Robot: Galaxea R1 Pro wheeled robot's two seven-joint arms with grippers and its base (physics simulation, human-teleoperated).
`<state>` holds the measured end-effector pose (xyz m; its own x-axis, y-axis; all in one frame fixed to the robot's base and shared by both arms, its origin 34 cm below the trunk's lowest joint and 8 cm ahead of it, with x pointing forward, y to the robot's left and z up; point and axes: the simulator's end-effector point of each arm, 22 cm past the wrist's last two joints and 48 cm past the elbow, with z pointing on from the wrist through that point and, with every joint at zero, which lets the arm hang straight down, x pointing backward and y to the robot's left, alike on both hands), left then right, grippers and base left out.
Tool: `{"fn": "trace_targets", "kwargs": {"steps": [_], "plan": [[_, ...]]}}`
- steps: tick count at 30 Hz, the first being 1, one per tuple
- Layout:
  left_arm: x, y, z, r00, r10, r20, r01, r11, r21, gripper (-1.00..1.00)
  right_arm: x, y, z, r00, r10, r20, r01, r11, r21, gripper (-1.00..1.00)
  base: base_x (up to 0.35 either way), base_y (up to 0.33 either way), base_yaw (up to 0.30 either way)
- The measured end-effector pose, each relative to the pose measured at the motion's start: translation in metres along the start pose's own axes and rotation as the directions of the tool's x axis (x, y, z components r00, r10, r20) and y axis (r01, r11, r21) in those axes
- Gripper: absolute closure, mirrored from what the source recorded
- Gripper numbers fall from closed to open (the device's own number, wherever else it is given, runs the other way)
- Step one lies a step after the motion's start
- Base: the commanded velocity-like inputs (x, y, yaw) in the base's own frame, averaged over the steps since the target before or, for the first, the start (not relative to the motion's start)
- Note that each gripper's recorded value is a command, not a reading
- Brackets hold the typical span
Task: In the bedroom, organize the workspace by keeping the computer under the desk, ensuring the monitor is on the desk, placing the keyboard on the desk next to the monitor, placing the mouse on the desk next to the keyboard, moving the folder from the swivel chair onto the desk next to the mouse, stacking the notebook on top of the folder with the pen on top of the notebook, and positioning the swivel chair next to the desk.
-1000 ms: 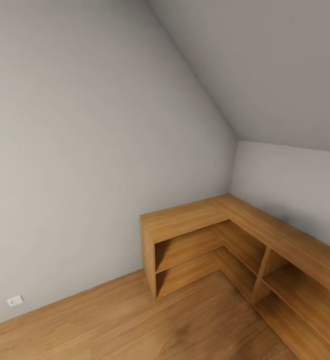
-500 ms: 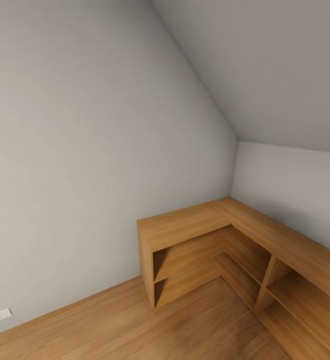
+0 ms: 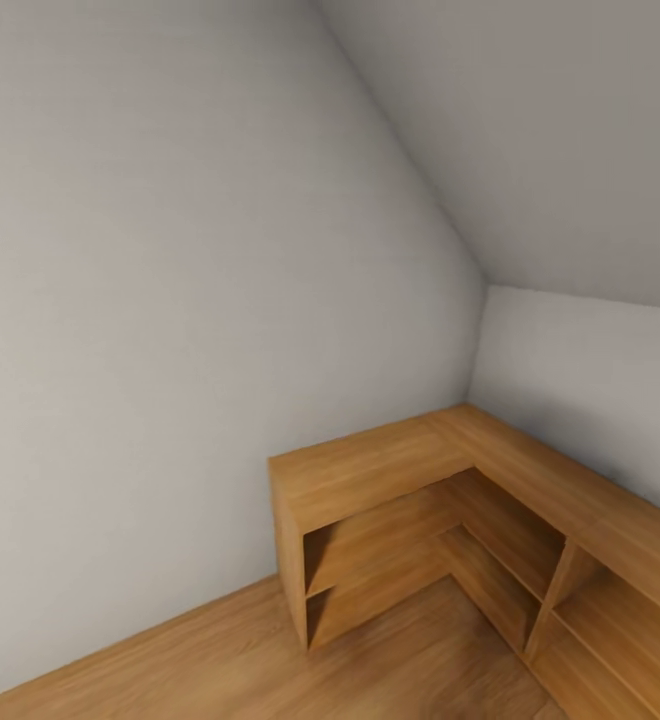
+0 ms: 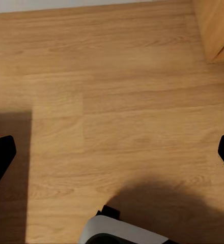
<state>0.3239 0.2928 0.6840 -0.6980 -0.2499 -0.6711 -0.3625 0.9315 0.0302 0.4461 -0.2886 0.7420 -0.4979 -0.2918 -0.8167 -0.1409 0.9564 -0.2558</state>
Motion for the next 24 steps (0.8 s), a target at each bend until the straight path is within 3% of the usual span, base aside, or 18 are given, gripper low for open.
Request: {"fn": "trace_targets", "kwargs": {"steps": [7,24], "plan": [[-0.0008,-0.0004,0.0003,1.000,0.000,0.001,0.000,1.000,0.000,-1.00,-0.0005,-0.0006,0.0003,1.000,-0.001,0.002,0.001,1.000,-0.002,-1.00,0.114,0.000,-0.158],[-0.0041,-0.0010,0.0008,1.000,-0.005,0.009,0.005,1.000,0.001,-1.00,-0.0040,-0.0018,0.0008,1.000,-0.001,0.010,0.001,1.000,0.000,-1.00,0.008,0.000,-0.247]]}}
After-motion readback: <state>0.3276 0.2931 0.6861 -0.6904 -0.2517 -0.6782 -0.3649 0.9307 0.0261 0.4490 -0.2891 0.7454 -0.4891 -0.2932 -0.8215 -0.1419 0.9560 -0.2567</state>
